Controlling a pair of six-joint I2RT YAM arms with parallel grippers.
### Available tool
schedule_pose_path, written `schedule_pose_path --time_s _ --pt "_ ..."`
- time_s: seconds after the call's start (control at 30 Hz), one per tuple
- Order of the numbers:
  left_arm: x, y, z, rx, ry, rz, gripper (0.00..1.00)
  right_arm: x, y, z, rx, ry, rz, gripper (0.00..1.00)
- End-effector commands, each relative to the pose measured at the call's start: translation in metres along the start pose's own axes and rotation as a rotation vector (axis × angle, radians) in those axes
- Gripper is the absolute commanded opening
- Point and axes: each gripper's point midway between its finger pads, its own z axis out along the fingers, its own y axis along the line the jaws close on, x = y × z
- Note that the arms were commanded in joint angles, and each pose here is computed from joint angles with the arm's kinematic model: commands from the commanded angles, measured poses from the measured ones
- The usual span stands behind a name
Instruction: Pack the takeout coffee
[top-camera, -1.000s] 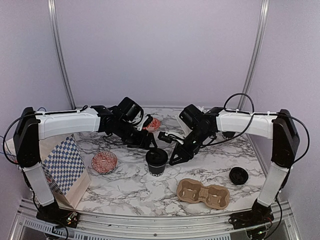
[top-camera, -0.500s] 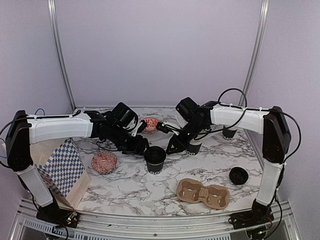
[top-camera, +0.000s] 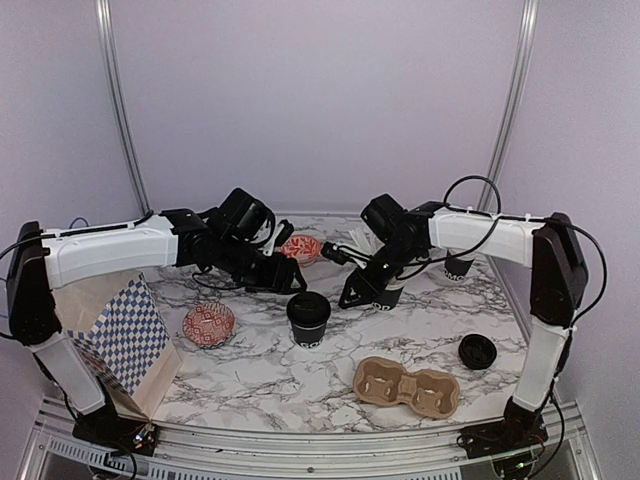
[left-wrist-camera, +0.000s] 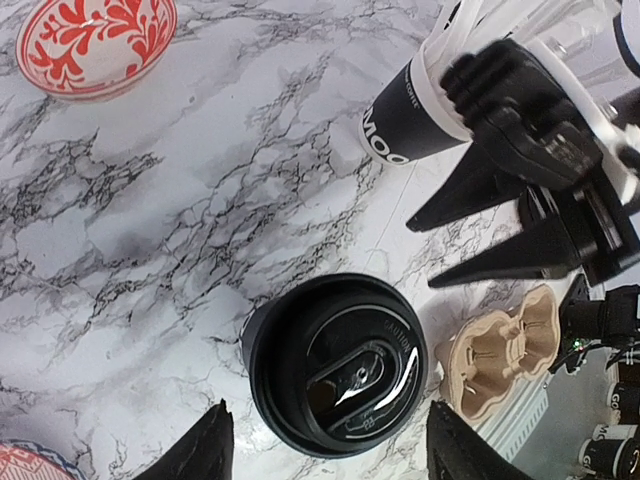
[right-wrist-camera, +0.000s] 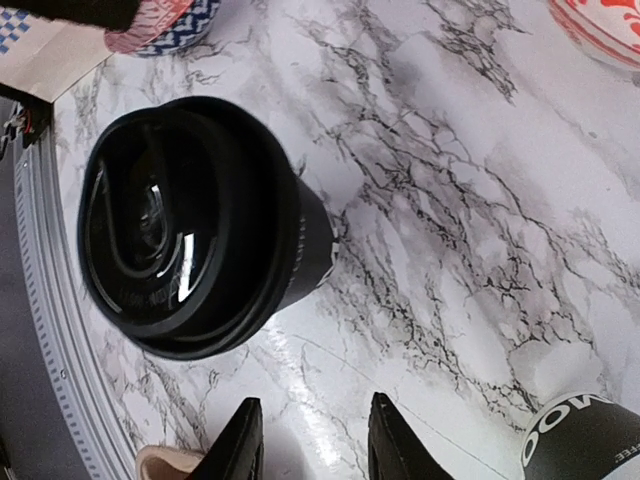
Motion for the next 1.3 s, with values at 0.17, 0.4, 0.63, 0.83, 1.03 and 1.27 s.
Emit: schedule_pose_path --time_s 0.17,0.4,0.63,0.83,1.03,1.27 --pt "-0.014 0.006 0.034 -0.021 0.031 0.041 0.62 -0.002 0.059 -0.015 -0.225 -0.052 -0.030 0.48" --pt "0.003 0.020 0.042 -0.044 0.074 0.023 0.57 -0.005 0.058 0.005 -0.219 -0.008 -0.020 0.53" --pt "0.018 0.024 0.047 -0.032 0.109 -0.010 0.48 -0.012 0.051 0.014 -0.205 0.000 0.016 0.55" --pt "0.027 0.029 0.049 -0.036 0.126 -0.029 0.45 -0.013 0.050 0.020 -0.227 0.006 0.040 0.57" --pt "0.034 0.032 0.050 -0.041 0.139 -0.042 0.44 -0.005 0.031 0.032 -0.135 0.043 0.079 0.57" --pt "0.048 0.041 0.055 -0.059 0.172 -0.071 0.42 0.028 -0.012 0.057 0.062 0.154 0.155 0.54"
